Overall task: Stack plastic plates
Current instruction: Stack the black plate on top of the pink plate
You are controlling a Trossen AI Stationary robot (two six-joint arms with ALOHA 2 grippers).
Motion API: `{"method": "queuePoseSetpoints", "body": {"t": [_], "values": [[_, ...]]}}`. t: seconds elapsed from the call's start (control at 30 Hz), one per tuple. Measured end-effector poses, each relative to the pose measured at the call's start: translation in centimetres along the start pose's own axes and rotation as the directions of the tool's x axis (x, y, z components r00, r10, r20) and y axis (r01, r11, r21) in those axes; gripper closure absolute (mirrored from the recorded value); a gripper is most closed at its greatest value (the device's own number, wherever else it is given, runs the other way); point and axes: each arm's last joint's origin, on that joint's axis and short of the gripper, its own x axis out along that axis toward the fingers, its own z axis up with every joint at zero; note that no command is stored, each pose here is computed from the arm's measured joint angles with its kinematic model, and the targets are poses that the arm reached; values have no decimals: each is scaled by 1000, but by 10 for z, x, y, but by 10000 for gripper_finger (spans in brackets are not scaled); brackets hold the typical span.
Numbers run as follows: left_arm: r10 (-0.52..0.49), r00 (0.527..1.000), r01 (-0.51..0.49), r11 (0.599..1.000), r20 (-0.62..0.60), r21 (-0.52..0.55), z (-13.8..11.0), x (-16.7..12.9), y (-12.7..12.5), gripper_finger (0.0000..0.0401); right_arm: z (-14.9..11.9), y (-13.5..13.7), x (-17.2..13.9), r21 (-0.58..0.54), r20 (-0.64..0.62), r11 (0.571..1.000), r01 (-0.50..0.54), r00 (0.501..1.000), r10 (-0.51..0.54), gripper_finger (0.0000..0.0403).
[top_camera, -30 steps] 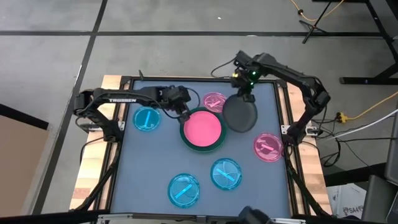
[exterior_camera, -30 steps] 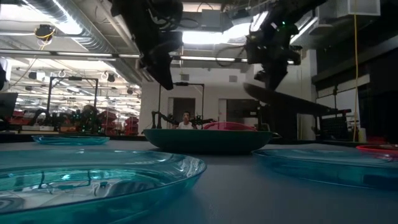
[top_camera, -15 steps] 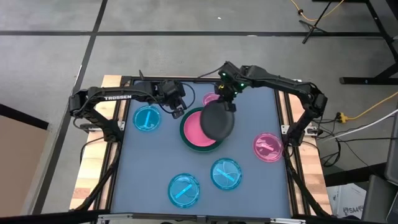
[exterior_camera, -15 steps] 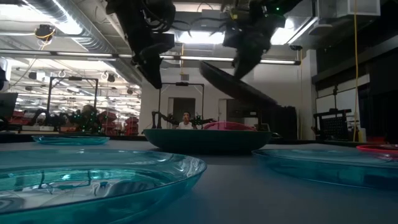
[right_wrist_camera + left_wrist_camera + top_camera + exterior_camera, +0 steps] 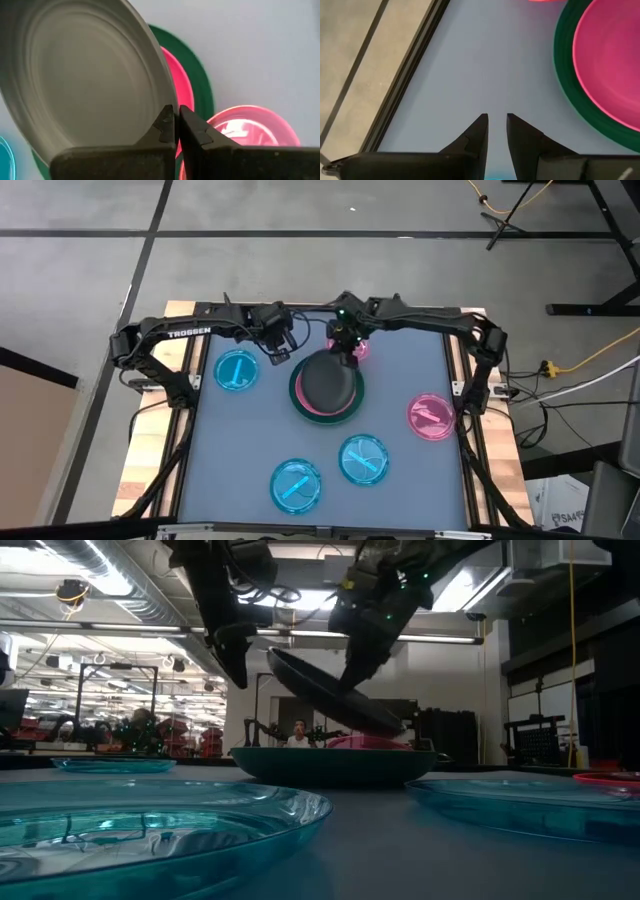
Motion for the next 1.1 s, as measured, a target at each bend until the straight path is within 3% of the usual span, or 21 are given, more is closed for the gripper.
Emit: {"method": "queuePoseSetpoints", "body": {"t": [0.3,1.1], "values": [[-3,1000,3,1000,0,2,0,0,0,338,-6,-6,18,34,-45,999,-11,999,12,403],[-8,1000,8,1000,-2,2,0,0,0,338,-6,-6,19,34,-48,999,-8,999,10,403]]}}
